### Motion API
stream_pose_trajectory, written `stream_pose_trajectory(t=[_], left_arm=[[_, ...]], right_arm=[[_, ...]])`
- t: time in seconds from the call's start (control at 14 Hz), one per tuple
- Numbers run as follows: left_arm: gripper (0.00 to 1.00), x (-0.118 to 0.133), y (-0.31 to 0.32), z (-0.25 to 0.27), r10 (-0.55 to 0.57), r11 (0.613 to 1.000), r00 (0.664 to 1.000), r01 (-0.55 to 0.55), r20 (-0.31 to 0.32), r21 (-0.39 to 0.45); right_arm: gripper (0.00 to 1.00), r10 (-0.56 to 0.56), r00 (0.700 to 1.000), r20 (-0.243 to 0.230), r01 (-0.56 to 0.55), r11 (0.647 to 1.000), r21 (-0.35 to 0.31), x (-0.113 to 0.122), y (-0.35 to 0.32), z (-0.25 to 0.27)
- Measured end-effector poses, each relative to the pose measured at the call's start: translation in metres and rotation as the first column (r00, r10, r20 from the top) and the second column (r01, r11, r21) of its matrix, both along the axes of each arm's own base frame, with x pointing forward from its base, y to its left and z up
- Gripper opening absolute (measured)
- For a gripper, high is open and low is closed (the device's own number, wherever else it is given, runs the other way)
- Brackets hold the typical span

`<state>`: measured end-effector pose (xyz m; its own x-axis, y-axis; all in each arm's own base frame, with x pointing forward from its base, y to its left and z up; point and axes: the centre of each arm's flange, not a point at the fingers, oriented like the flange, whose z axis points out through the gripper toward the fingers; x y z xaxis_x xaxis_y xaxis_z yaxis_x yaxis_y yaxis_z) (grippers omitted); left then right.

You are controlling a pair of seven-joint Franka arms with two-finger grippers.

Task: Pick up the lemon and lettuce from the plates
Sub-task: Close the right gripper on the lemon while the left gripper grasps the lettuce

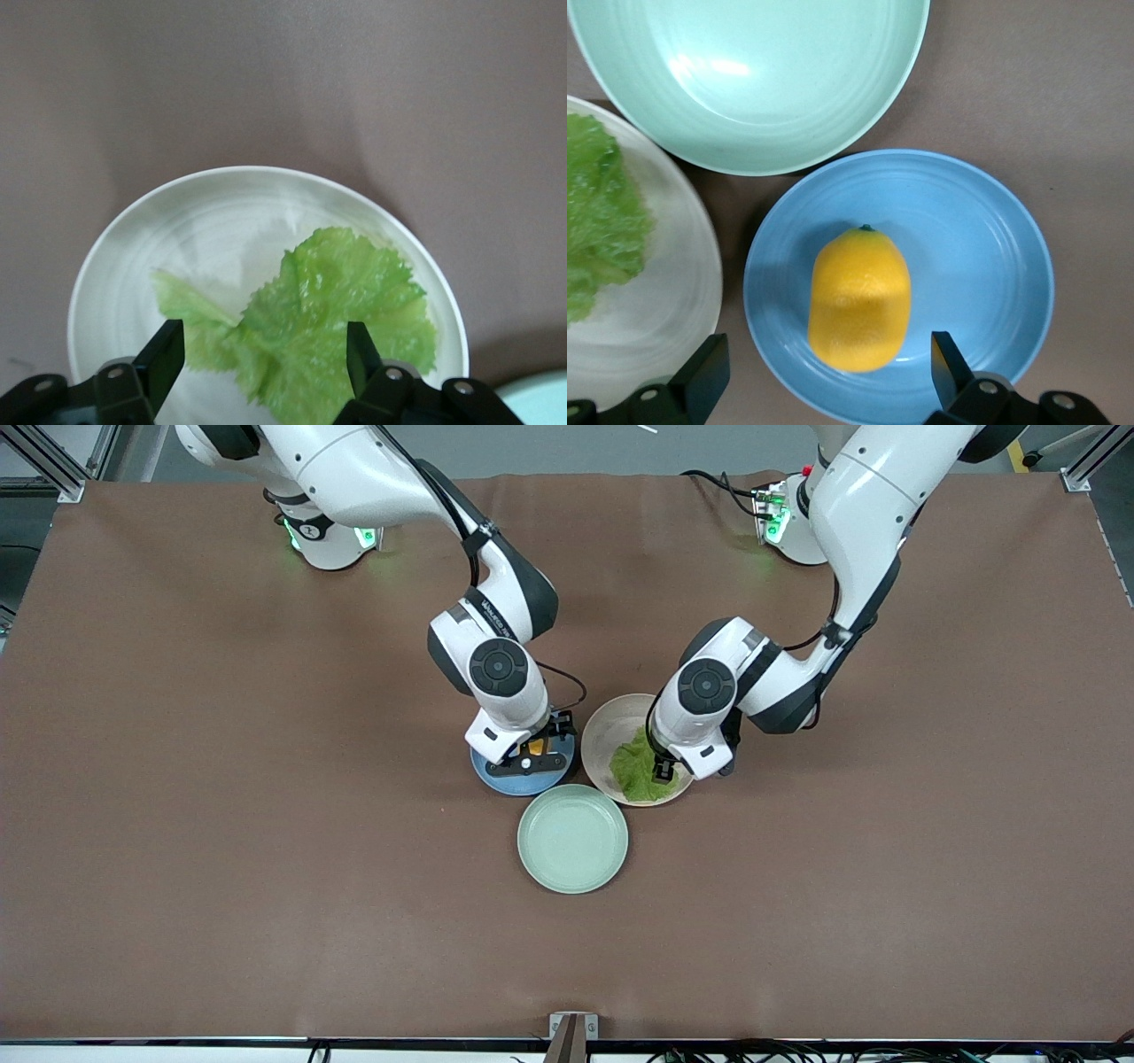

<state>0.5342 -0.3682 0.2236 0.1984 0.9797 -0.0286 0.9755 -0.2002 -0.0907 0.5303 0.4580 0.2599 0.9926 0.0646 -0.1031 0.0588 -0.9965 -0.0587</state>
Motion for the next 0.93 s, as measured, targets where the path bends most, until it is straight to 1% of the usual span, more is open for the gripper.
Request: stream_pose_trajectory(t=[0.14, 0.21, 0.29, 0.36, 0.43, 0.5, 0.57, 0.64, 0.71, 0.86, 0.93], left_arm=[[0.79, -0.002, -0.004, -0.015, 0.015, 1.0, 1.0, -0.015, -0.004, 0.02], [0.79, -0.003, -0.006, -0.021, 0.019, 1.0, 1.0, -0.019, -0.009, 0.025], [0.73, -0.004, -0.008, -0.024, 0.021, 0.999, 1.0, -0.021, -0.012, 0.025], [0.63, -0.004, -0.009, -0.026, 0.022, 0.999, 1.0, -0.022, -0.014, 0.024], [0.51, -0.003, -0.008, -0.026, 0.023, 0.999, 1.0, -0.023, -0.013, 0.024], [0.51, -0.002, -0.009, -0.025, 0.024, 0.999, 1.0, -0.023, -0.011, 0.023], [0.46, -0.001, -0.009, -0.024, 0.024, 0.999, 1.0, -0.024, -0.009, 0.022], [0.36, 0.0, -0.009, -0.023, 0.02, 1.0, 1.0, -0.02, -0.003, 0.023], [0.22, 0.001, -0.009, -0.022, 0.009, 1.0, 1.0, -0.009, 0.009, 0.03], [0.05, 0.004, -0.008, -0.019, -0.015, 0.999, 0.999, 0.013, 0.036, 0.045], [0.04, 0.008, -0.007, -0.013, -0.017, 0.999, 0.999, 0.015, 0.05, 0.046]], right_arm=[[1.0, -0.007, 1.0, 0.003, 0.007, 1.0, -0.003, -0.001, -0.003, -0.014], [1.0, -0.01, 1.0, 0.001, 0.01, 1.0, -0.008, -0.001, -0.006, -0.018], [1.0, -0.012, 1.0, -0.002, 0.012, 1.0, -0.012, -0.001, -0.008, -0.021], [1.0, -0.014, 1.0, -0.002, 0.014, 1.0, -0.014, -0.002, -0.009, -0.024], [1.0, -0.016, 1.0, 0.0, 0.016, 1.0, -0.012, -0.002, -0.009, -0.027], [1.0, -0.017, 1.0, 0.002, 0.017, 1.0, -0.012, -0.002, -0.009, -0.032], [1.0, -0.018, 1.0, 0.003, 0.018, 1.0, -0.012, -0.002, -0.009, -0.037], [1.0, -0.019, 1.0, 0.003, 0.019, 1.0, -0.012, -0.003, -0.009, -0.043], [1.0, -0.019, 1.0, 0.002, 0.019, 1.0, -0.013, -0.003, -0.009, -0.05], [0.98, -0.018, 1.0, -0.002, 0.018, 1.0, -0.017, -0.005, -0.008, -0.06], [0.96, -0.017, 1.0, -0.003, 0.017, 1.0, -0.018, -0.006, -0.008, -0.062]])
